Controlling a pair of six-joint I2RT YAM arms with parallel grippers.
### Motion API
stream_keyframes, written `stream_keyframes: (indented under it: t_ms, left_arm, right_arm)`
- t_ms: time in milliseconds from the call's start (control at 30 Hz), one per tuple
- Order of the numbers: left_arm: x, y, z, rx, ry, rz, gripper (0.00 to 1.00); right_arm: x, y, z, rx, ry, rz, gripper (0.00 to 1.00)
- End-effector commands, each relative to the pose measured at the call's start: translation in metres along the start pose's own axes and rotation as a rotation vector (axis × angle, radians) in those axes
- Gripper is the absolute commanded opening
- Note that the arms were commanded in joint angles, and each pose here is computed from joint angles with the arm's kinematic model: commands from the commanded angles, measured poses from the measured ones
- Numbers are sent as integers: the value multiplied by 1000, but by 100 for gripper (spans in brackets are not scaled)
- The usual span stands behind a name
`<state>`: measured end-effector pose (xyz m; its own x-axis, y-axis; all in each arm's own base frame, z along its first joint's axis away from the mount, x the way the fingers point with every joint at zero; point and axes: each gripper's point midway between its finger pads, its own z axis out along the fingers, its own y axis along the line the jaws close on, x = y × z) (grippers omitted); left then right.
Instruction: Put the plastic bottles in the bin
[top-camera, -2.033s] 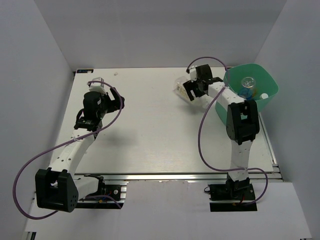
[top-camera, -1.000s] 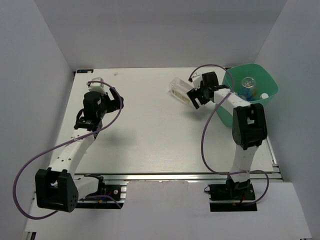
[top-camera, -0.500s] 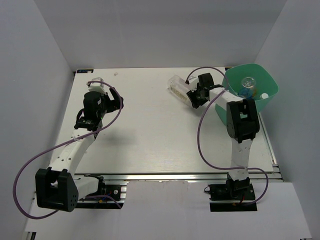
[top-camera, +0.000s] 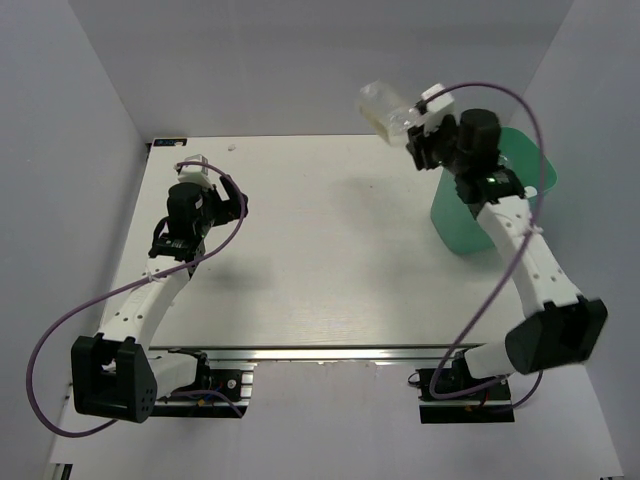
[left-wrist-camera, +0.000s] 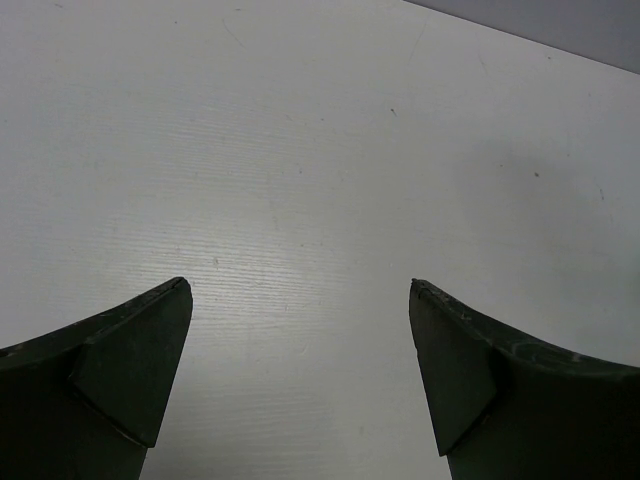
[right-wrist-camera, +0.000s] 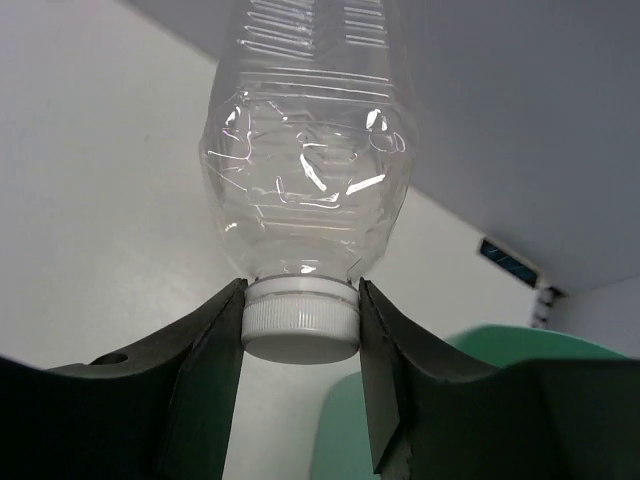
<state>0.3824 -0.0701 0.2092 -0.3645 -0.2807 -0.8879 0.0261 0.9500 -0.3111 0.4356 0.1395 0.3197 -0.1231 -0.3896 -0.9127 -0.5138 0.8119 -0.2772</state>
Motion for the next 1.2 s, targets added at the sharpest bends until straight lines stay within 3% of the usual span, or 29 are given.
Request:
stream_keyframes:
  t_ms: [0,133,233,367,667,867,1167]
  left_arm:
    - [-22,-13,-9,61,-59,7,98]
    - [-25,-19,-11,87,-64,23,98]
    - [-27,-20,-11,89,-62,31,98]
    - [-28,-22,-9,103,-58,35,98]
    - [-14,-21,9,105,21,60,98]
    - [-19,-27,17,125,21,50,98]
    - [-16,-24,20,112,32,48,98]
  right_arm:
    - [-26,-52,-46,180,-55,76,12]
    - [7,-116,-96,318,-3,117,11]
    - [25,-131,-120,343,83,47,8]
    - [34,-134,-145,314,127,-28,0]
    - [14,-114,-216,351,121,-280,0]
    - [42,-101,-211,262,202,-357,0]
    - [81,-95,-182,79,316,-314,0]
